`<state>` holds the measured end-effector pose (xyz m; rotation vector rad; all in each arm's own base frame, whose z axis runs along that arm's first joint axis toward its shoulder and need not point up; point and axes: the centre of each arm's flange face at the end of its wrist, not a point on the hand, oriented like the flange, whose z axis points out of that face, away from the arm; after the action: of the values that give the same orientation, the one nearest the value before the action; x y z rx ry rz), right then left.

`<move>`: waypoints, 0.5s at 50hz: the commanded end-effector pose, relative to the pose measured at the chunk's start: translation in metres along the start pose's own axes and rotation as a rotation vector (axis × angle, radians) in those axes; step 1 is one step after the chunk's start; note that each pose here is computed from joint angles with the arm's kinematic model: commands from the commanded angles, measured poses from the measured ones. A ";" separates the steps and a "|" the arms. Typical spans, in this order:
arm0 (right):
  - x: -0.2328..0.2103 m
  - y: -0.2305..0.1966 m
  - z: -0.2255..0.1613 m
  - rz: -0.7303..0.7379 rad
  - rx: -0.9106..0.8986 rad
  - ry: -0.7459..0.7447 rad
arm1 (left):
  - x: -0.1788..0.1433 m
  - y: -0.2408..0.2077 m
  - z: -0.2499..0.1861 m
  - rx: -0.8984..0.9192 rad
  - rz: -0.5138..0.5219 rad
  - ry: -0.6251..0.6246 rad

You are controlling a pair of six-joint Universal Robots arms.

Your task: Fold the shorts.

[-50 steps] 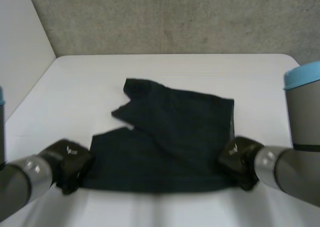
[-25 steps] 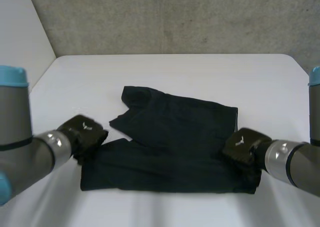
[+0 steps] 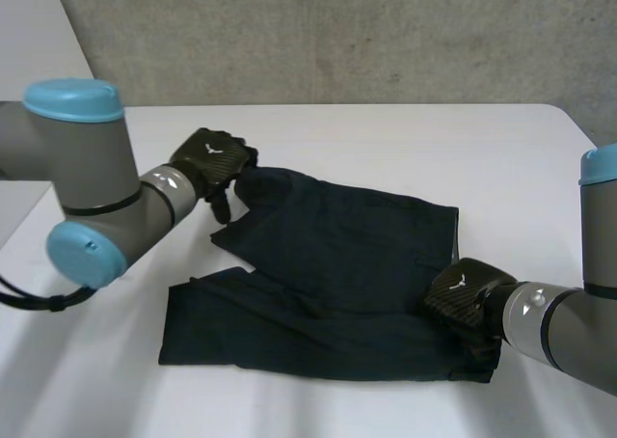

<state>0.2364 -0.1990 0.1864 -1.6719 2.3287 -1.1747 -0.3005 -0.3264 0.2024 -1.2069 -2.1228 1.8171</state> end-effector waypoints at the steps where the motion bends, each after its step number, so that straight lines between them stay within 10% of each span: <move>1: 0.000 0.000 0.001 -0.005 0.008 0.007 | 0.009 0.019 0.040 0.021 -0.052 0.074; 25: -0.002 0.003 0.003 -0.003 0.006 0.009 | 0.012 0.070 0.100 0.025 -0.069 0.092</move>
<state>0.2366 -0.1978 0.1820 -1.6746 2.3257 -1.1847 -0.3285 -0.3936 0.1207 -1.1742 -2.0551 1.7201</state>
